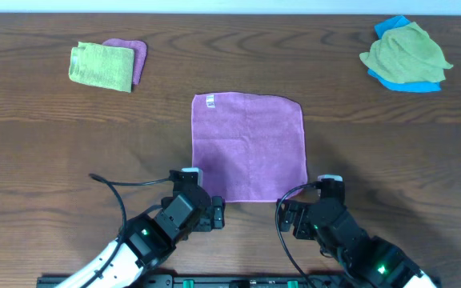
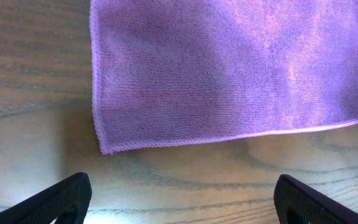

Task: Fold the cloth
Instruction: 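Reach both grippers toward the cloth's bottom-left and bottom-right corners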

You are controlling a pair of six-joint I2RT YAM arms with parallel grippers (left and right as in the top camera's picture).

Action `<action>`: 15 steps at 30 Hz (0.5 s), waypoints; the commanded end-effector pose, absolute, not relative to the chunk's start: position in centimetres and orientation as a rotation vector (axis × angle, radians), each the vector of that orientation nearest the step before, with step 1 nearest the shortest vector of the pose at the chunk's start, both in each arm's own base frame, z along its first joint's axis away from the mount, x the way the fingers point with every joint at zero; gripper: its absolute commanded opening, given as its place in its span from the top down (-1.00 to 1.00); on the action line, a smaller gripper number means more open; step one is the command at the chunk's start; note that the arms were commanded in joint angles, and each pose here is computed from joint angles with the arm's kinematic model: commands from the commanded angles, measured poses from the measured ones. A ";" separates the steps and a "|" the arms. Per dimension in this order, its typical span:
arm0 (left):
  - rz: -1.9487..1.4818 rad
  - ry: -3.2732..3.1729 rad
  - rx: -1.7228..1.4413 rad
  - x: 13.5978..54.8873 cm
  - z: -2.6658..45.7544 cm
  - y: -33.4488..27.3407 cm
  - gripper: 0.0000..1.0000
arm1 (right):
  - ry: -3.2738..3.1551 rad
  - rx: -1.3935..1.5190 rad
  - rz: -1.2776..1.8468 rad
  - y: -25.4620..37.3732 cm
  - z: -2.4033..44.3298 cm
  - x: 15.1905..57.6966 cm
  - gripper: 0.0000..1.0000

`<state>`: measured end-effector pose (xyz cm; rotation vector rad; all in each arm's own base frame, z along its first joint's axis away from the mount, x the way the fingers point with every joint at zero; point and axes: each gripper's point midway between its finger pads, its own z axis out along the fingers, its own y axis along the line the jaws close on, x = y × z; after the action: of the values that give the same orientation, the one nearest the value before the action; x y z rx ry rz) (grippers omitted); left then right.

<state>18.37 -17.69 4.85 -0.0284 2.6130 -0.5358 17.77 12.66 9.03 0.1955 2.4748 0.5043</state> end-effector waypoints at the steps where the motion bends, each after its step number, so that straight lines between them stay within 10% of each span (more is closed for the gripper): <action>1: -0.554 2.625 -0.052 18.2 4.8 -17.8 -0.91 | 2.470 0.222 0.479 12.2 8.7 18.0 -0.98; 15: -0.303 2.662 -0.401 18.9 2.1 -13.4 -0.88 | 2.580 0.300 0.333 11.2 5.5 18.8 -0.72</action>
<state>18.54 -13.97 2.64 -0.3187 2.6637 -0.3331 18.70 11.54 6.09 0.2689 2.5688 0.3474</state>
